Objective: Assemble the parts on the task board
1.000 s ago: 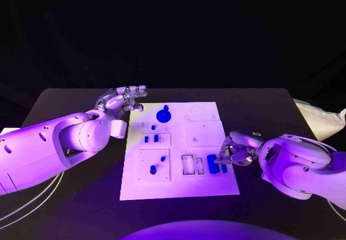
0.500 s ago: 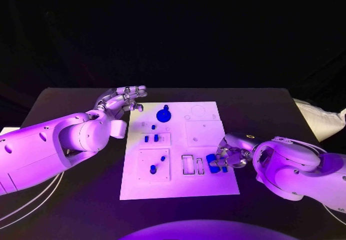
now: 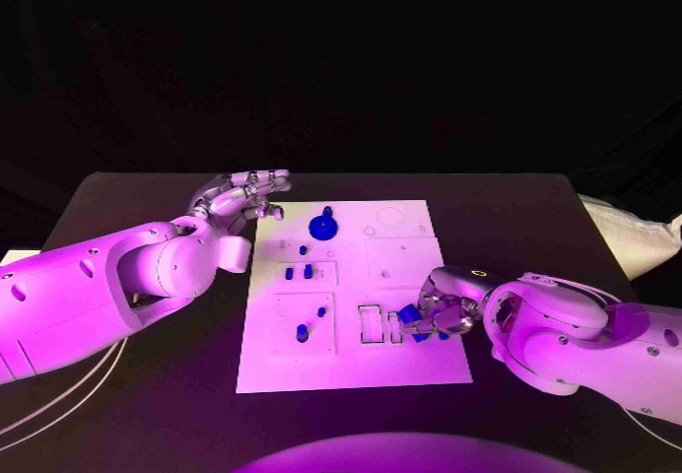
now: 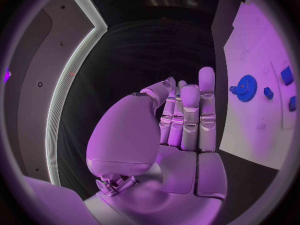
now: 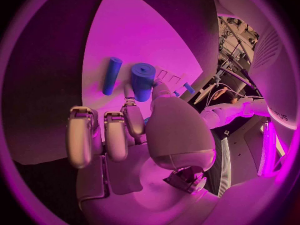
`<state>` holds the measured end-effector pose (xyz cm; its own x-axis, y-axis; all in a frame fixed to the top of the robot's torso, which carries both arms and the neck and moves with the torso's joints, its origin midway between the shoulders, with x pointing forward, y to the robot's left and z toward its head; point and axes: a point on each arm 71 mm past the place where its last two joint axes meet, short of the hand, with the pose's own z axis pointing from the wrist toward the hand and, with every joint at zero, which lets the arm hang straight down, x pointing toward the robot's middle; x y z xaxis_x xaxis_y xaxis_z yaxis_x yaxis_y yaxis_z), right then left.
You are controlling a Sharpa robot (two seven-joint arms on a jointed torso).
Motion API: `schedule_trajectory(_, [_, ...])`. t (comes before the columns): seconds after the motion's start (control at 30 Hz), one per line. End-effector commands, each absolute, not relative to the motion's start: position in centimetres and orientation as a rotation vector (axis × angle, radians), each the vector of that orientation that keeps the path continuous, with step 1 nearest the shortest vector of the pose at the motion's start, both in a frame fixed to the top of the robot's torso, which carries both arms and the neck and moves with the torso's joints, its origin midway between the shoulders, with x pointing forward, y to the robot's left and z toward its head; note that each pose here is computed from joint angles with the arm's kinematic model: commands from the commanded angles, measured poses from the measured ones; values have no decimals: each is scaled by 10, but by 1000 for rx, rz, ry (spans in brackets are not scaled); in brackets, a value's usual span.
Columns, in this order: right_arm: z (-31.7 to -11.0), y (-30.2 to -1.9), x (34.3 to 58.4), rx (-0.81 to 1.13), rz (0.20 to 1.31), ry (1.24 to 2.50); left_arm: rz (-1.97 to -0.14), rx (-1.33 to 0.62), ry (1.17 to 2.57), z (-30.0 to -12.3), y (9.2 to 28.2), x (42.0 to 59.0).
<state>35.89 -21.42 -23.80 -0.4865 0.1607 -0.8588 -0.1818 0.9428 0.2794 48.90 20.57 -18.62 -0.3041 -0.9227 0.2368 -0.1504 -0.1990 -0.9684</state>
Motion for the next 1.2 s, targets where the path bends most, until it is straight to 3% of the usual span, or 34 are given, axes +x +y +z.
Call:
schedule_trajectory(0.03, [-247,-215,357,-19,388,2054,-1587,-1285,1439,-186,204,488])
schedule_trajectory(0.3, [-239,-223,355,68,411,1989,-1586,-1286,1438,-186,205,488])
schedule_trajectory(0.63, [-217,-221,355,268,531,1977,-1588,-1286,1440,-186,204,488])
schedule_trajectory(1.2, [-233,-176,353,236,619,2110,-1591,-1286,1444,-186,204,488])
